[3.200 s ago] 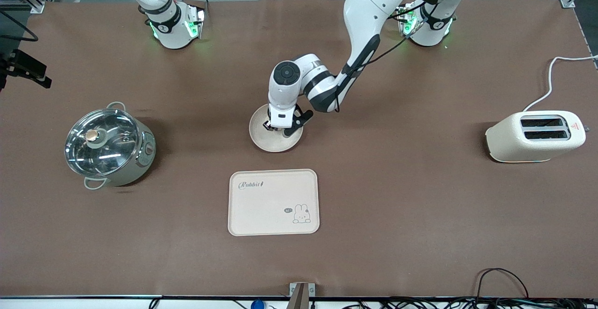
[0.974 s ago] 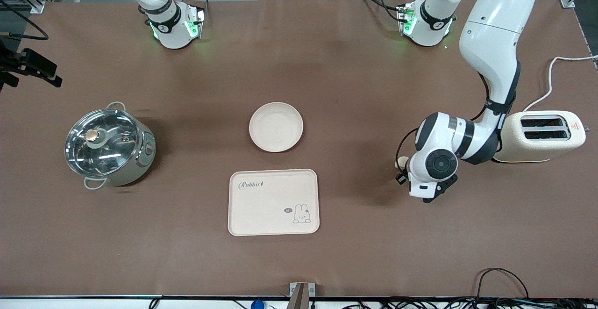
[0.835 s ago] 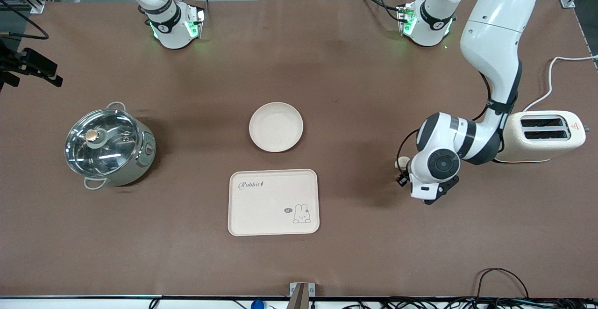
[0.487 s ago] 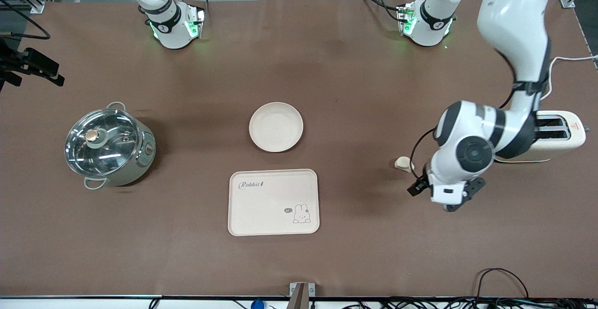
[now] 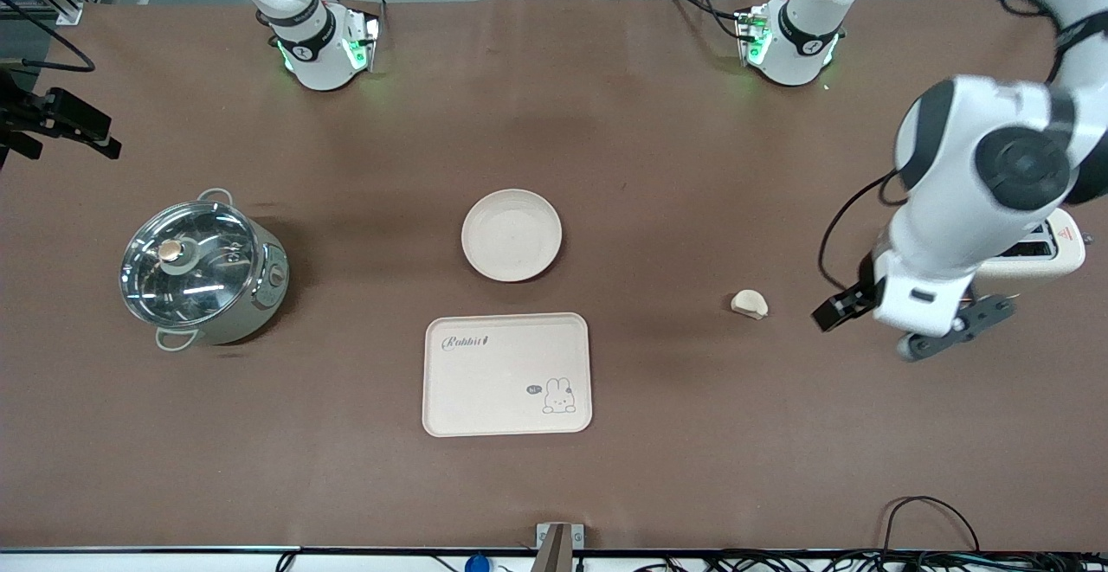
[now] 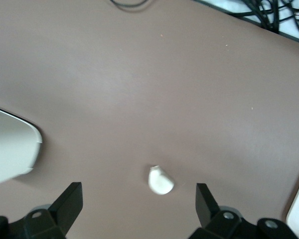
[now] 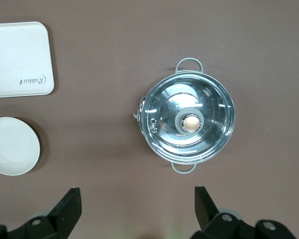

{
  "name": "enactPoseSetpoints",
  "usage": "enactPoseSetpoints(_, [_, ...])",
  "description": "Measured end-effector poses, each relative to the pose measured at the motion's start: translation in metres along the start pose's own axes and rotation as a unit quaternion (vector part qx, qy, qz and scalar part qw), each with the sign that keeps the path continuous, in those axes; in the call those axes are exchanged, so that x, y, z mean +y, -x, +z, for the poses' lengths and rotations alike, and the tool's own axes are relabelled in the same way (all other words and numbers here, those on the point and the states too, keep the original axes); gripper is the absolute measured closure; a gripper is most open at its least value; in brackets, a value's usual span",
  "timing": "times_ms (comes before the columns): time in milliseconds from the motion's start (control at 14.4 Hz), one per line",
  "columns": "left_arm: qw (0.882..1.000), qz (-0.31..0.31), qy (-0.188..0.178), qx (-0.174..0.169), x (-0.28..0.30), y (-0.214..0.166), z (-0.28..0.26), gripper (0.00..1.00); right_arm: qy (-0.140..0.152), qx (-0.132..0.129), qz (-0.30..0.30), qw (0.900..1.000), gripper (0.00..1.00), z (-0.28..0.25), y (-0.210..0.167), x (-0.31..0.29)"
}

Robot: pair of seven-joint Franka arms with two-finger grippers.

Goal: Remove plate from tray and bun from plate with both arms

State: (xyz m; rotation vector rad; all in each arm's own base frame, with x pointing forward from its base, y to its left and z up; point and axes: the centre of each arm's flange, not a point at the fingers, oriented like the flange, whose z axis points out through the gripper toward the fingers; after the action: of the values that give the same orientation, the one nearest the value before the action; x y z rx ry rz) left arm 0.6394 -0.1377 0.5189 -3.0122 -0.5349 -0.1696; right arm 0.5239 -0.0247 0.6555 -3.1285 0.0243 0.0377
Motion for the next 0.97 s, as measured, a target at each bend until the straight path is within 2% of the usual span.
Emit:
enactPoseSetpoints(278, [0.997,0.074,-0.005,0.017,-0.044,0.021,-0.085,0.0,0.0,-0.001,0.0,1.0,0.0,0.0,0.0,0.0])
enactPoseSetpoints(417, [0.993,0.114,0.005,0.025,-0.071,0.023,-0.113,0.0,0.0,0.0,0.0,1.0,0.0,0.0,0.0,0.0])
enactPoseSetpoints(626, [0.989,0.148,0.013,0.01,-0.107,0.026,-0.133,0.0,0.0,0.001,0.0,1.0,0.0,0.0,0.0,0.0])
enactPoseSetpoints(974, [0.982,0.19,0.01,-0.007,-0.13,0.032,-0.142,0.0,0.001,0.012,-0.001,1.0,0.0,-0.007,0.0,-0.001])
